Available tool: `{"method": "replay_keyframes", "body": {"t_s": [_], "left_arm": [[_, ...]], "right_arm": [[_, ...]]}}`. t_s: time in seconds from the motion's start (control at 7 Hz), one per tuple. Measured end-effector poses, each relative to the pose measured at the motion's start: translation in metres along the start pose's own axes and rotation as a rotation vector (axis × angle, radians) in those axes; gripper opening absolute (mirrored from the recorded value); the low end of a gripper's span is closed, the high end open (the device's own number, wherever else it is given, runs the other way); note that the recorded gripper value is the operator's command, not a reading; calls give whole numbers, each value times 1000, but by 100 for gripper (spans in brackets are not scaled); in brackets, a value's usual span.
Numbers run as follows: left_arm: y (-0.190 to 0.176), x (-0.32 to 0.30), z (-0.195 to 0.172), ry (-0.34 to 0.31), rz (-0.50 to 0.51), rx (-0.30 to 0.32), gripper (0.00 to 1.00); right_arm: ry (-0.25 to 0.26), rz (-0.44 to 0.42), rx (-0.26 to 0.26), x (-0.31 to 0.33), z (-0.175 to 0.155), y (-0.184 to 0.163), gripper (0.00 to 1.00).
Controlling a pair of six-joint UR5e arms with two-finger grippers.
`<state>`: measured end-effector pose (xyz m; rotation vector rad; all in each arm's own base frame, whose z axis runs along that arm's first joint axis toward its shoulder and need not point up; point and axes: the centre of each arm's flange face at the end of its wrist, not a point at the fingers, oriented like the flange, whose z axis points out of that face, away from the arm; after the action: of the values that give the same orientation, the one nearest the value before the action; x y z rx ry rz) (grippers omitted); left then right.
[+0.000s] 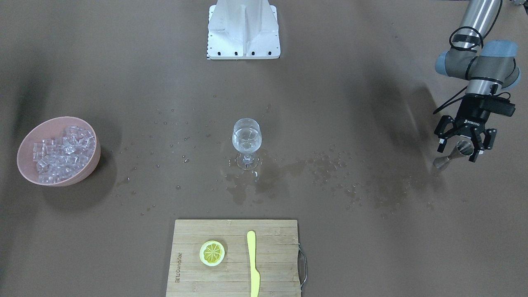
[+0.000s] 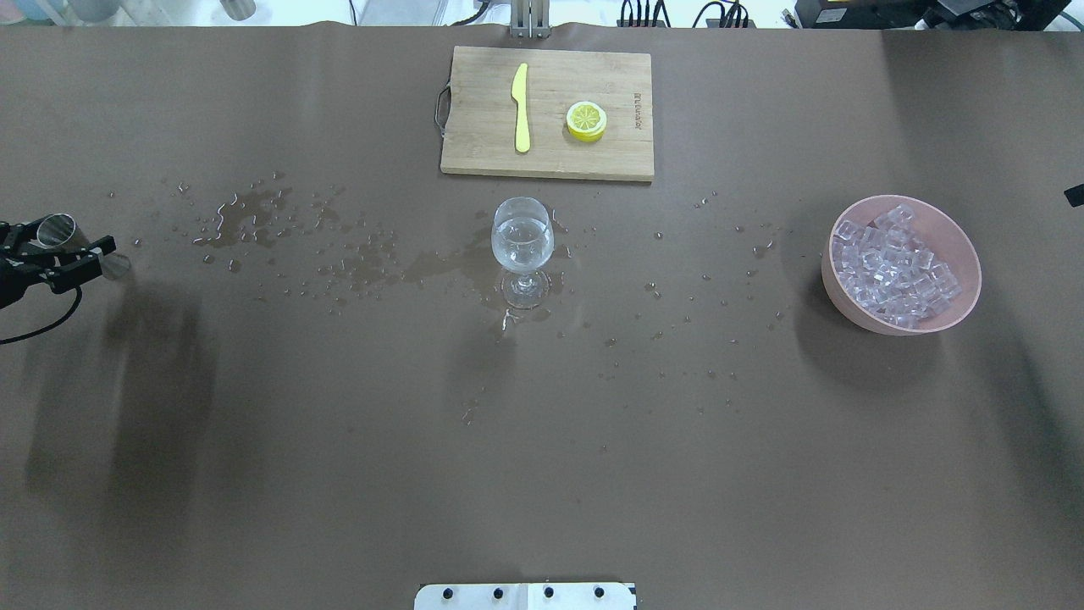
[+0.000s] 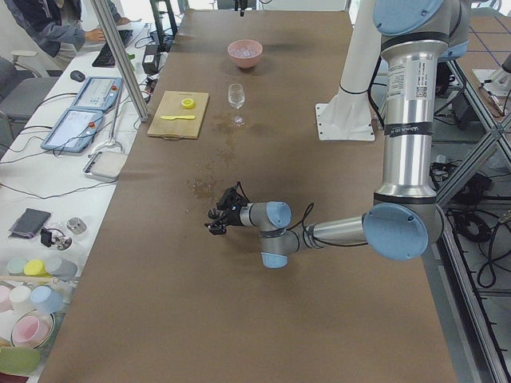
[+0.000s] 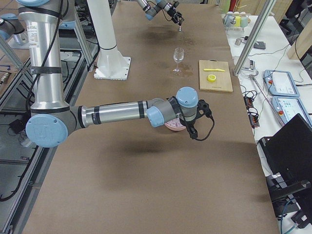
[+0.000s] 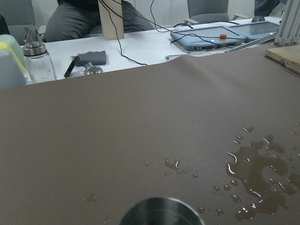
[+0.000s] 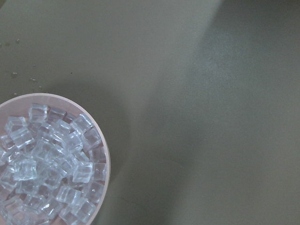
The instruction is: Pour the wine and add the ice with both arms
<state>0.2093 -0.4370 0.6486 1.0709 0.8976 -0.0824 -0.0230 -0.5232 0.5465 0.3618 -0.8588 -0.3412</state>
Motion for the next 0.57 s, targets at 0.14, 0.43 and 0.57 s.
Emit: {"method": "replay_keyframes", "body": {"t_s": [0.14,0.43,0.57], "left_arm": [[-9,-13,-15,9,-8,-12,98],[-29,-46,-45,16,-34,-62,98],[-42,-53,-58,11,-53,-107,98]], "right_arm": [[0,0,0,0,0,0,100],[-3,-5,-2,-3,2,-1,100],[-4,-9,-3,-5,3,-2,100]]}}
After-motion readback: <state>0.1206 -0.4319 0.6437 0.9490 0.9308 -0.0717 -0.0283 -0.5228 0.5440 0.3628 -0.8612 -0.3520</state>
